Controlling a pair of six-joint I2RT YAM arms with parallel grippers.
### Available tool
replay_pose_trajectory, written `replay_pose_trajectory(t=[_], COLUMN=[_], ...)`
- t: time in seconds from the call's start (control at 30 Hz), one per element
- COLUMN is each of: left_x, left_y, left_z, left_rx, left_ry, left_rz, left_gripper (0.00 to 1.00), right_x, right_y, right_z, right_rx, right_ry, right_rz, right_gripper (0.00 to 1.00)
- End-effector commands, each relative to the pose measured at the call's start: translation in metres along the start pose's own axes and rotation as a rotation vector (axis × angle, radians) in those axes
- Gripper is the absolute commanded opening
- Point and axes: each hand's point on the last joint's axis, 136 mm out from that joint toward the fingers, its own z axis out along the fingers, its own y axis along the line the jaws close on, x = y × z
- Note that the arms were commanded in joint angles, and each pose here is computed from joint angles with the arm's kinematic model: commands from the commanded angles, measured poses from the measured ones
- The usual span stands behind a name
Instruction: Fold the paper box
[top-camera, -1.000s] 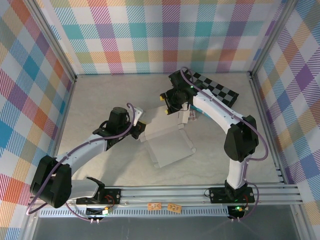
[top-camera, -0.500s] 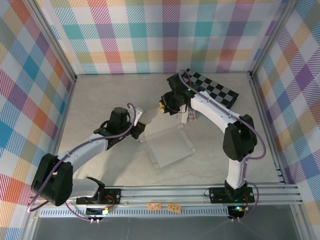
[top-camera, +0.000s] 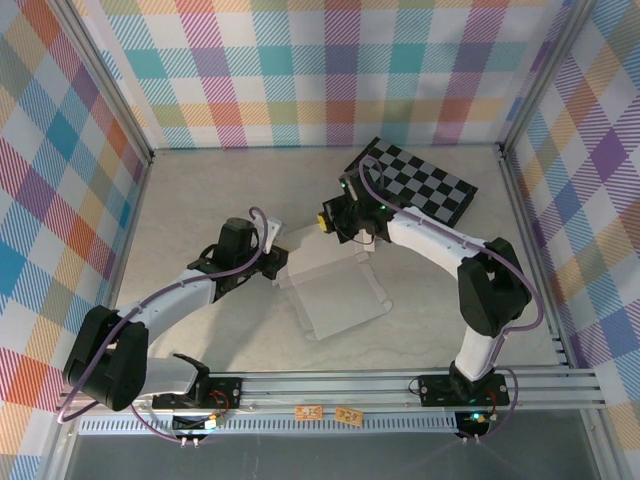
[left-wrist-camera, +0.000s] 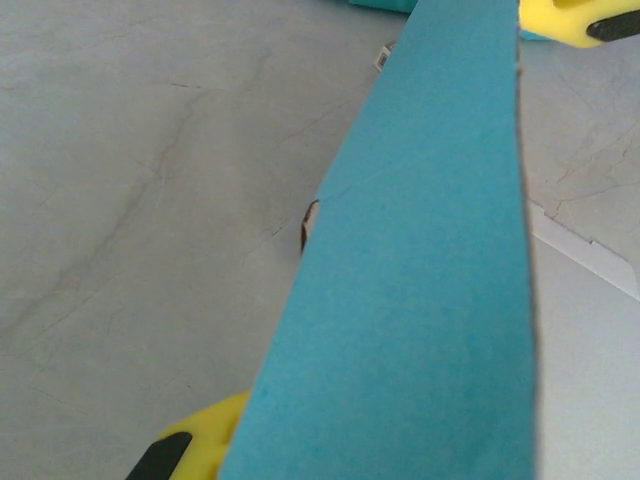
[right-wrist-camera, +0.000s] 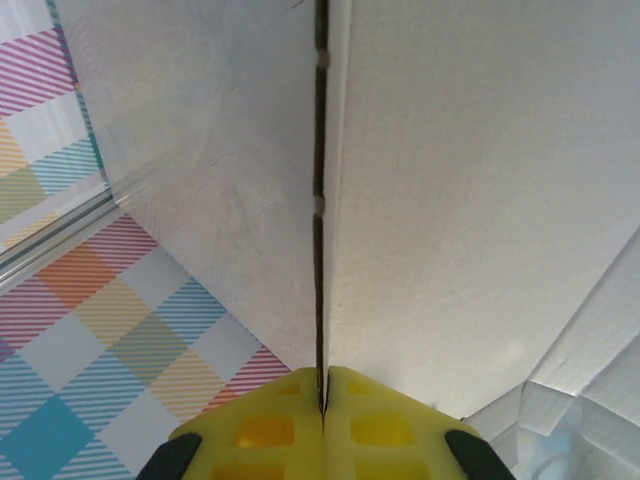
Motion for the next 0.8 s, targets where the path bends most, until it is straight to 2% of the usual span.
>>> replay_pose_trajectory(t=[0.0,0.1,0.13,0.27,0.33,0.4,0.5,0.6,0.67,0.77], left_x=[-0.013,-0.024,-0.031,-0.074,-0.091,-0.103,-0.107,-0.111,-0.123,-0.14], left_y=[0.008,0.01,0.01,-0.001,-0.003,0.004,0.008,0.005,0.001,-0.002], left_z=[-0.006,-0.018,-0.024,-0.068,-0.091,-0.112,-0.124,-0.119,-0.114,-0.109], left_rx=[-0.028,-0.055,-0.063,-0.058,-0.064,-0.106,-0.145,-0.173,-0.155,-0.125], left_ry=[-0.054,-0.083,-0.099,-0.204,-0.257,-0.301,-0.256,-0.131,-0.084,-0.086], left_rz=[-0.009,-0.046,-0.062,-0.256,-0.405,-0.615,-0.847,-1.029,-1.092,-1.173], left_gripper=[0.15,0.38,0.41,0.45,0.49,0.54,0.53,0.53,0.53,0.5], right_x=[-0.01,-0.013,-0.013,-0.012,-0.01,-0.009,-0.005,-0.001,0.001,0.003], right_y=[-0.013,-0.01,-0.01,-0.006,-0.005,-0.002,0.001,0.007,0.016,0.025], right_z=[0.008,0.006,0.004,-0.01,-0.019,-0.025,-0.03,-0.042,-0.052,-0.063], right_rx=[-0.006,-0.03,-0.028,0.004,0.039,0.059,0.083,0.109,0.111,0.13], right_ry=[-0.055,-0.077,-0.081,-0.101,-0.117,-0.126,-0.122,-0.129,-0.138,-0.146], right_rz=[-0.027,-0.013,-0.004,0.076,0.11,0.14,0.176,0.198,0.196,0.193], right_gripper=[0.0,0.0,0.0,0.0,0.0,0.0,0.0,0.0,0.0,0.0])
